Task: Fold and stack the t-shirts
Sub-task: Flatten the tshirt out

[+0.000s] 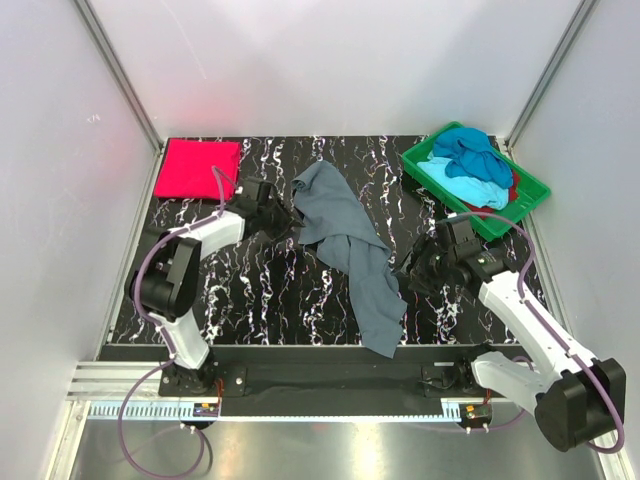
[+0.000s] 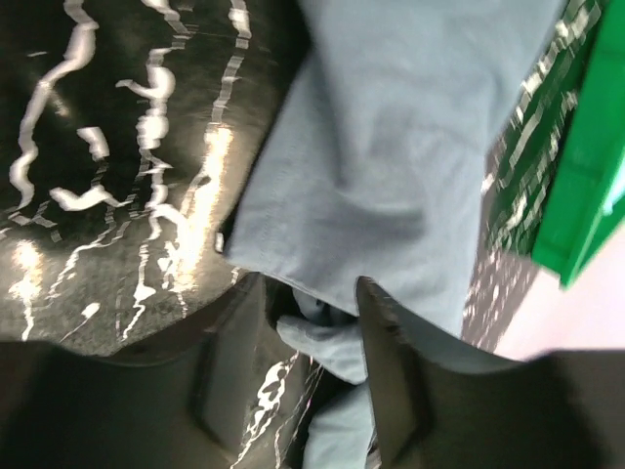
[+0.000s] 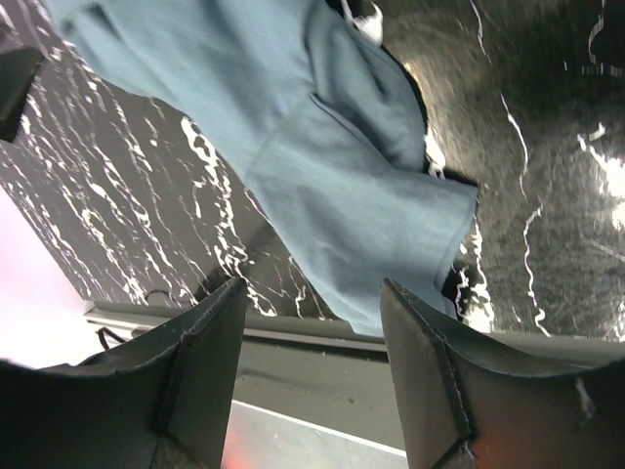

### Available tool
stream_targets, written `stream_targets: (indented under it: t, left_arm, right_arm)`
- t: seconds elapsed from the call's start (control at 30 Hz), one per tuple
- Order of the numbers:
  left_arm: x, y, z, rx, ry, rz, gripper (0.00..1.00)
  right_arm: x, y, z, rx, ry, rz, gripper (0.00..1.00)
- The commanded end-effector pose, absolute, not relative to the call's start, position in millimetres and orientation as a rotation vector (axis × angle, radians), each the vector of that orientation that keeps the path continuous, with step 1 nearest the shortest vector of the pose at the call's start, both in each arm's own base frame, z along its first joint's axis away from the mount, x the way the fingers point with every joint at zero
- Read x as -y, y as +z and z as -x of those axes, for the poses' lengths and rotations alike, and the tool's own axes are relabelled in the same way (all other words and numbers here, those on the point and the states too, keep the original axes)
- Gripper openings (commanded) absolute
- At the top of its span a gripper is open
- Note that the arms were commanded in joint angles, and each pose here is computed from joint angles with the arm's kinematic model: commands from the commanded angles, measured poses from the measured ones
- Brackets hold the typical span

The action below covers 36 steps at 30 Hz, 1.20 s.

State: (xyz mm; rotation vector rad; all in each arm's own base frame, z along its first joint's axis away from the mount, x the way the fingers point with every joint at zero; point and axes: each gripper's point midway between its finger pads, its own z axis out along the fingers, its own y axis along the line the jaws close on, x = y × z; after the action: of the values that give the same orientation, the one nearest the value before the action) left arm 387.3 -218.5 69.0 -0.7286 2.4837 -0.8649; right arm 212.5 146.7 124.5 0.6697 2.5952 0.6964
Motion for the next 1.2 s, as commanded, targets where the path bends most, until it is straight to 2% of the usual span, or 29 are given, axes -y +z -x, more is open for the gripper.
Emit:
stream_targets:
  t: [0.0,0.1,0.3,0.6,0.73,1.17]
  left_arm:
    - [208,74,-409,-2.405,-0.750,0.901,0.42]
    - [205,64,-406,-2.451,-0.670,1.018,0.32]
    - [221,57,-398,-2.509,-0.657,1.136,0.33]
    - [226,48,-389,-2.559,-0.504,1.247,0.34]
    - [219,44,-384,-2.563,-0.430,1.314,0.40]
    - [231,23,-390,-2.589,-0.393,1.345,0.42]
  right_arm:
    - [-146,148,-232,-2.500,0.690,-0.587,0.64]
    - [-145,148,-233,-2.497,0.680,-0.575,0.64]
    - [-143,150,-238,-2.490,0.649,-0.549,0.65]
    - [-137,156,-241,-2.455,0.616,-0.515,0.65]
    - [-135,157,-240,-2.455,0.603,-0.509,0.65]
    - [-132,160,-243,-2.449,0.573,-0.488,0.65]
